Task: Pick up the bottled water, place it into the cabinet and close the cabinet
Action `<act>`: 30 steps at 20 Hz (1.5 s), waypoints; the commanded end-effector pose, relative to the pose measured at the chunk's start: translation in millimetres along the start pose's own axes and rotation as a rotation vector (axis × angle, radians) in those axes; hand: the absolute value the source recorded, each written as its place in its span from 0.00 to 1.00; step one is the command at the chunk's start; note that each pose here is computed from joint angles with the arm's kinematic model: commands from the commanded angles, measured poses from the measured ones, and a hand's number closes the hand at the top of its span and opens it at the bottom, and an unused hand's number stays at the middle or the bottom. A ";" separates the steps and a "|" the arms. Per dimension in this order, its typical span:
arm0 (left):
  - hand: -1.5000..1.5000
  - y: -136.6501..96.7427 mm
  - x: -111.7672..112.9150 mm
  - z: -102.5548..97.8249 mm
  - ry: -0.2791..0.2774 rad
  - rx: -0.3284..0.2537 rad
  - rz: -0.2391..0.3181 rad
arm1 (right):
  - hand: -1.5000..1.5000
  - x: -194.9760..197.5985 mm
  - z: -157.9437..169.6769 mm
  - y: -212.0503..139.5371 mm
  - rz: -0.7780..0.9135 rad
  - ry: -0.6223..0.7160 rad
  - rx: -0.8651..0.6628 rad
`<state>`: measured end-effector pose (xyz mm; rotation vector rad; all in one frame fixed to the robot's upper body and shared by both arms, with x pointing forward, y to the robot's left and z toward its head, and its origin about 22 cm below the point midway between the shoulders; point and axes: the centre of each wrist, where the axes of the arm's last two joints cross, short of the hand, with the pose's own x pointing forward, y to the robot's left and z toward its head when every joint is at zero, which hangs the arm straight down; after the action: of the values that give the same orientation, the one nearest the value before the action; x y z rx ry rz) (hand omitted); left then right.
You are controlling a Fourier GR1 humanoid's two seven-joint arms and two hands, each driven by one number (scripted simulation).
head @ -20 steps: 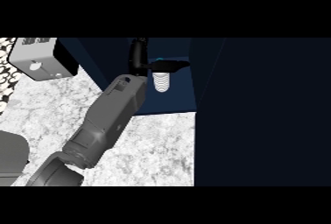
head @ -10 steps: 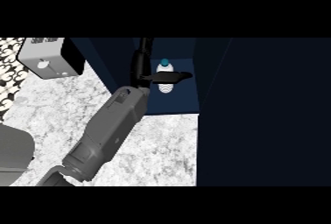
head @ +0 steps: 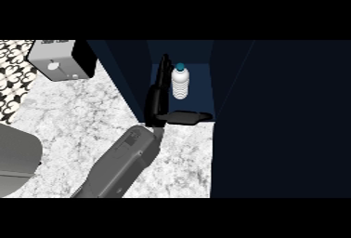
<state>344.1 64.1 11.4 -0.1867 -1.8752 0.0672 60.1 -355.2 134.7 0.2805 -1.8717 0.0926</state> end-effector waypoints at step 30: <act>1.00 143.4 83.5 174.5 0.030 -0.101 0.034 | 1.00 31.2 -16.4 59.4 0.056 0.063 0.484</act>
<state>172.8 199.9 5.6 -0.3016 -1.8319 -0.0010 64.1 -336.9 126.1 0.6062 -1.7037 0.3547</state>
